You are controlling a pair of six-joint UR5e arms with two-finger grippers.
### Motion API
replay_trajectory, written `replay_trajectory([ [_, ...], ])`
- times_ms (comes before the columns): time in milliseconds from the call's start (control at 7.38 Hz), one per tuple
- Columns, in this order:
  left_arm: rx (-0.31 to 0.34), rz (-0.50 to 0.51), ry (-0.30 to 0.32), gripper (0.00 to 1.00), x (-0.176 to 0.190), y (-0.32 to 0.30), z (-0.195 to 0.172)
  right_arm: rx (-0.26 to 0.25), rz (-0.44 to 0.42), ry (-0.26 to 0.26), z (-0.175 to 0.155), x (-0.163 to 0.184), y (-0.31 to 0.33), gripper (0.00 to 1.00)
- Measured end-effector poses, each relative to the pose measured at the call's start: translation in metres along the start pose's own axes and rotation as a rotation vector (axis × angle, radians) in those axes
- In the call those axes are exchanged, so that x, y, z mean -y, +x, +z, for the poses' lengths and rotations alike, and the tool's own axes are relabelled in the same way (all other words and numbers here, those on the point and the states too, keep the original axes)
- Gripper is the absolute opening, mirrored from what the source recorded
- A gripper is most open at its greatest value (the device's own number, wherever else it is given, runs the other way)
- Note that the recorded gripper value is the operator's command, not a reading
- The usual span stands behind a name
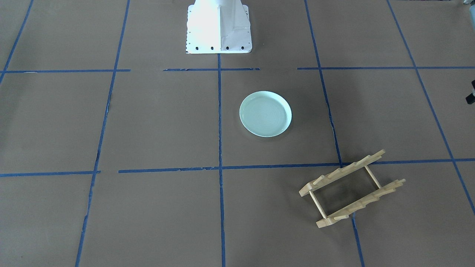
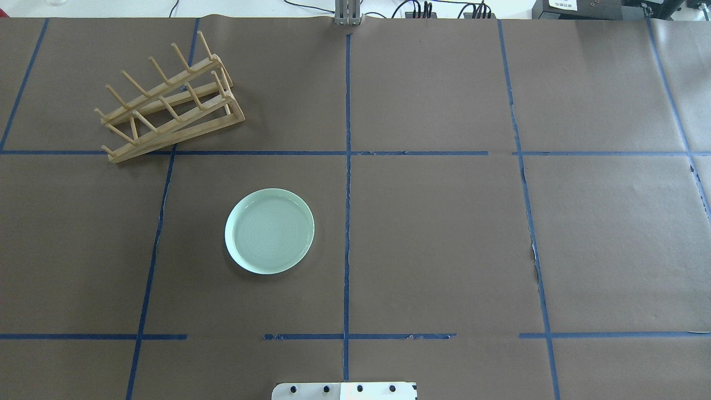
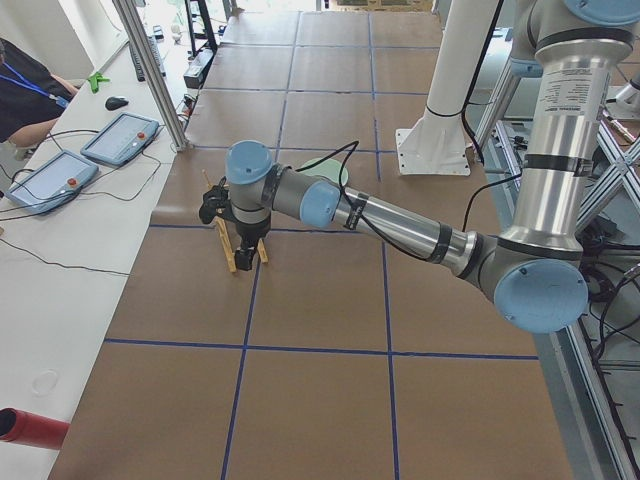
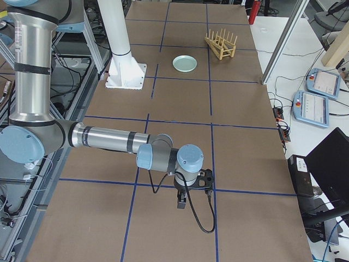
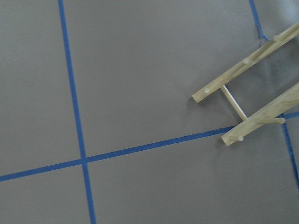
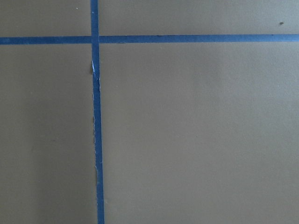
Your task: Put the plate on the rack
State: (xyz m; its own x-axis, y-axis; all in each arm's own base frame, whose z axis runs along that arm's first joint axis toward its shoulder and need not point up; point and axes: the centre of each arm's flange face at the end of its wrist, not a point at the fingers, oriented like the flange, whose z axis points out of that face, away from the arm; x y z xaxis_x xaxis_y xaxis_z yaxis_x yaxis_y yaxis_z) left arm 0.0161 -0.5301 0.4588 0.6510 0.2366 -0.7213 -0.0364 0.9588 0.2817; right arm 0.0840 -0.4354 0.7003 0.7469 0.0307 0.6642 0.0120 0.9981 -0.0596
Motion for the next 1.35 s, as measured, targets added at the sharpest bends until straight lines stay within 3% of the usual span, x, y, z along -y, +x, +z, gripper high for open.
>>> replay_trajectory([
  [271, -0.013, -0.038, 0.016, 1.0, 0.011, 0.085, 0.002, 0.0, 0.0, 0.0, 0.0, 0.0, 0.0, 1.0],
  [542, -0.041, -0.105, -0.019, 1.0, 0.035, 0.178, 0.016, 0.0, 0.0, 0.0, 0.0, 0.0, 0.0, 1.0],
  [813, -0.012, -0.183, -0.081, 1.0, 0.06, 0.285, 0.028, 0.0, 0.0, 0.0, 0.0, 0.0, 0.0, 1.0],
  [1355, 0.049, -0.365, -0.133, 1.0, 0.051, 0.45, 0.092, 0.0, -0.001, 0.0, 0.0, 0.0, 0.0, 1.0],
])
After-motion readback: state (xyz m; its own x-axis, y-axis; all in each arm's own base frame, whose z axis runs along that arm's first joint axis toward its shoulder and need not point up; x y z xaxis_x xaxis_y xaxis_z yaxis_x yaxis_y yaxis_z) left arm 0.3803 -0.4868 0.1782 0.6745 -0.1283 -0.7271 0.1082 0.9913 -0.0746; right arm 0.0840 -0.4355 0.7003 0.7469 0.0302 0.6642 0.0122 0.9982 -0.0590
